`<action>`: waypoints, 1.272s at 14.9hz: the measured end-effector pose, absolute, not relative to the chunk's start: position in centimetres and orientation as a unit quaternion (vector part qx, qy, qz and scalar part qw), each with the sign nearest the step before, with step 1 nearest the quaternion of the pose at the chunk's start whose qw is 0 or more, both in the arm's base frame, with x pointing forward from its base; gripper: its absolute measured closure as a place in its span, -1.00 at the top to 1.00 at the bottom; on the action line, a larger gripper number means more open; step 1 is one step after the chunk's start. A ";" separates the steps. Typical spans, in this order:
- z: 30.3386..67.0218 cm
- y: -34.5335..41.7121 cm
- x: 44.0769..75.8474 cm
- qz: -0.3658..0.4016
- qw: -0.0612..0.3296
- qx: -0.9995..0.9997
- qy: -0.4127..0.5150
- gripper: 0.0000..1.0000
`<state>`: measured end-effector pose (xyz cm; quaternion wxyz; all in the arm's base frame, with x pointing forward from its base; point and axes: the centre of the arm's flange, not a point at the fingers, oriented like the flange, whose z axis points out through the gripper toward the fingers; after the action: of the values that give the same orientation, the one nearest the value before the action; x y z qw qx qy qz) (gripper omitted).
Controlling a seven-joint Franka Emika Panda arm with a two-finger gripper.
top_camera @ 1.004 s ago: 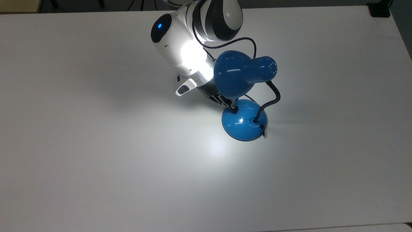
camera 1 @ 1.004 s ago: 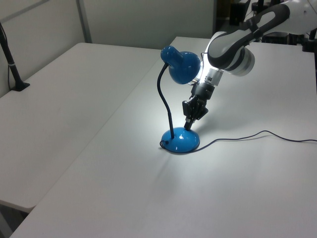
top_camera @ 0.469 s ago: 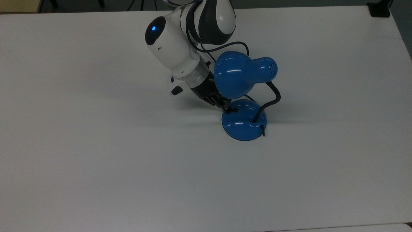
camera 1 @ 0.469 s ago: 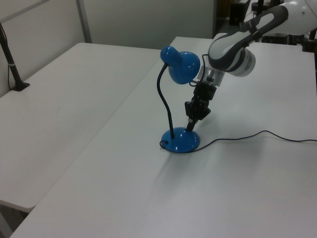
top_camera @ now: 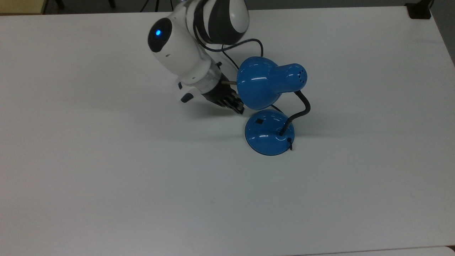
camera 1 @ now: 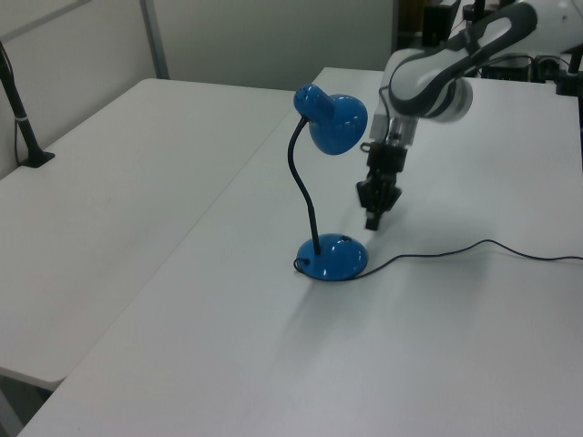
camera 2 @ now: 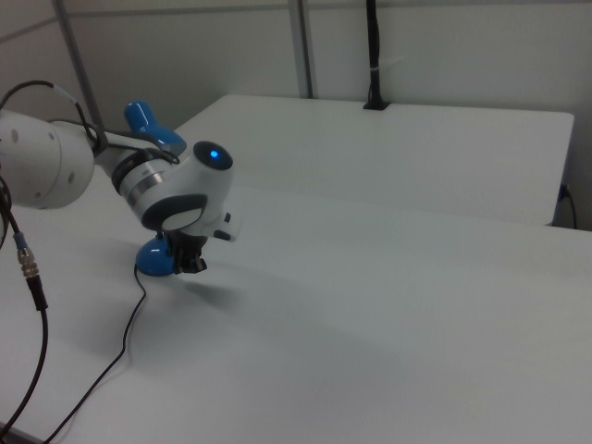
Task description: Turn off the lamp
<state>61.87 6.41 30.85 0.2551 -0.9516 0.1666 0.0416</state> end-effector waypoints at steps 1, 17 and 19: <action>31.7 5.0 61.4 0.064 0.236 -0.958 0.147 -0.63; 54.9 -6.1 56.4 0.017 -0.001 -0.998 0.053 1.00; 57.0 -6.3 56.1 -0.004 -0.007 -0.999 0.038 1.00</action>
<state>56.06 -6.26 57.00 -0.0069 -0.9993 0.0379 -0.0035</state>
